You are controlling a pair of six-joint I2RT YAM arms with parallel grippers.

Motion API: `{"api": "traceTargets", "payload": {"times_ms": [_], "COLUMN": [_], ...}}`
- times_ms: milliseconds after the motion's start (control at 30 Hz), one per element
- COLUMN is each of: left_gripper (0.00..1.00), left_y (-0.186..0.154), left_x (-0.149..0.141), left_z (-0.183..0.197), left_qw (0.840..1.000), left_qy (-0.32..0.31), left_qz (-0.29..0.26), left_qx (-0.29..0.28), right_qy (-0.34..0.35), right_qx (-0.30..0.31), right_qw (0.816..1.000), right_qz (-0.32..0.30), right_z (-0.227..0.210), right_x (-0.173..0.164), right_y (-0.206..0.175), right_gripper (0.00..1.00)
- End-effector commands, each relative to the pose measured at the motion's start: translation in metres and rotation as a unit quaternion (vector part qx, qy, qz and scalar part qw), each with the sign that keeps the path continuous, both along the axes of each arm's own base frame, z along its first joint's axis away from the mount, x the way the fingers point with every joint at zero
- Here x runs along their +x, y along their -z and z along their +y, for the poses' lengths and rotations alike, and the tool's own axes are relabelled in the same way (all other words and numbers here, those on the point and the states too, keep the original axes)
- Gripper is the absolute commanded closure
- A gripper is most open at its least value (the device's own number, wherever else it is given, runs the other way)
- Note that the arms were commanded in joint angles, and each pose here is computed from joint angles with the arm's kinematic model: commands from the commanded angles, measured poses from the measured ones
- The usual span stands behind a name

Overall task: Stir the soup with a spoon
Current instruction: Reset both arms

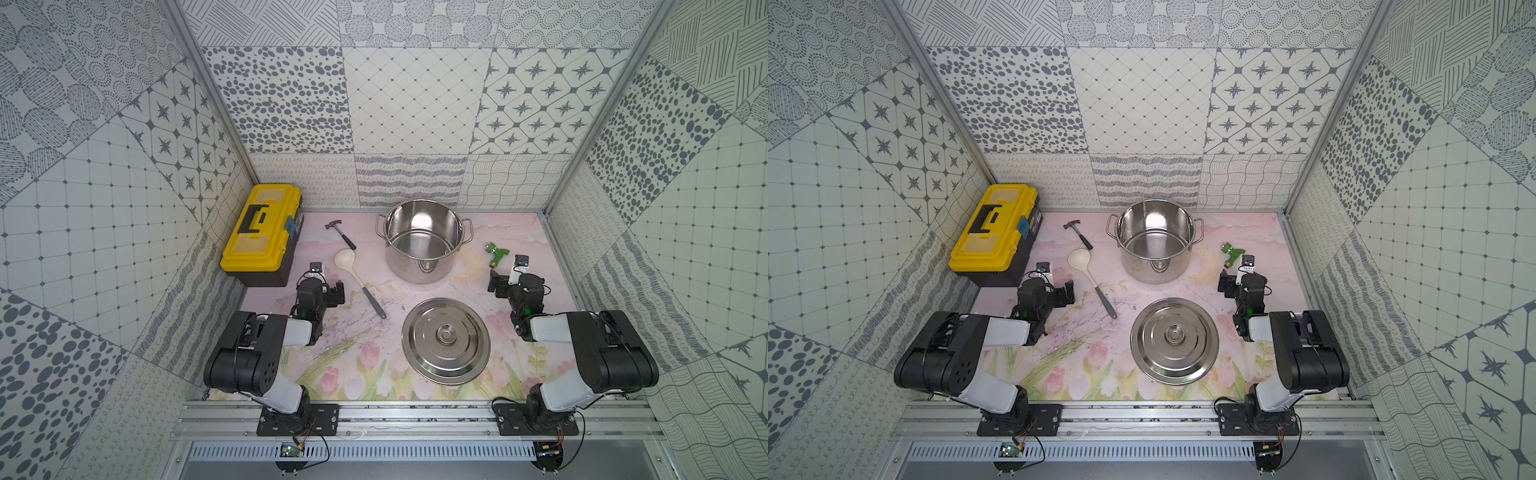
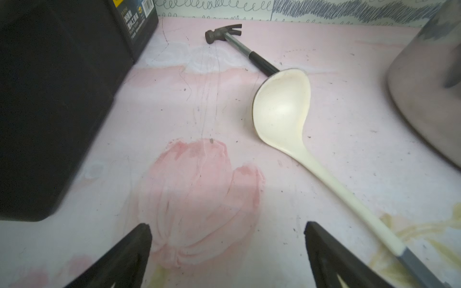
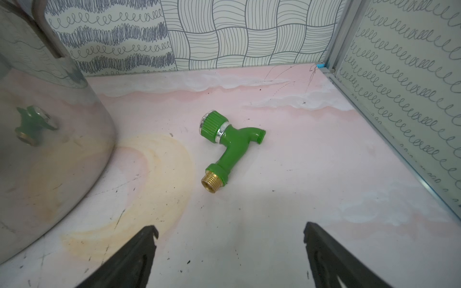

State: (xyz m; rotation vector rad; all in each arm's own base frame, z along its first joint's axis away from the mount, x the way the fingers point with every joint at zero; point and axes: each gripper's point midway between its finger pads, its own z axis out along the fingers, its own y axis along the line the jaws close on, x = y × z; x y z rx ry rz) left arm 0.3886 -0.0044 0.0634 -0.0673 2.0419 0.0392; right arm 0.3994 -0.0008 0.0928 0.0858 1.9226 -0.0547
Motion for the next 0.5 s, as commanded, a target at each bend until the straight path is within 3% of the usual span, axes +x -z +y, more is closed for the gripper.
{"api": "traceTargets", "payload": {"times_ms": [0,467], "left_gripper": [0.01,0.01], "left_y": [-0.0144,-0.0151], "left_x": [0.0090,0.0088], "left_z": [-0.0053,-0.0054], "left_qw": [0.999,0.999], "left_qy": [0.017,0.018], "left_qz": [-0.030,-0.031], "left_qx": [-0.019,-0.018], "right_qy": [-0.004,-0.011], "right_qx": [-0.001,-0.005], "right_qw": [1.000,1.000], "right_qz": [-0.030,-0.027], "right_z": [0.0008,0.0042], "right_x": [0.0049,0.0053], "right_y": [-0.0148,-0.0139], "right_gripper": [0.03,0.03]}}
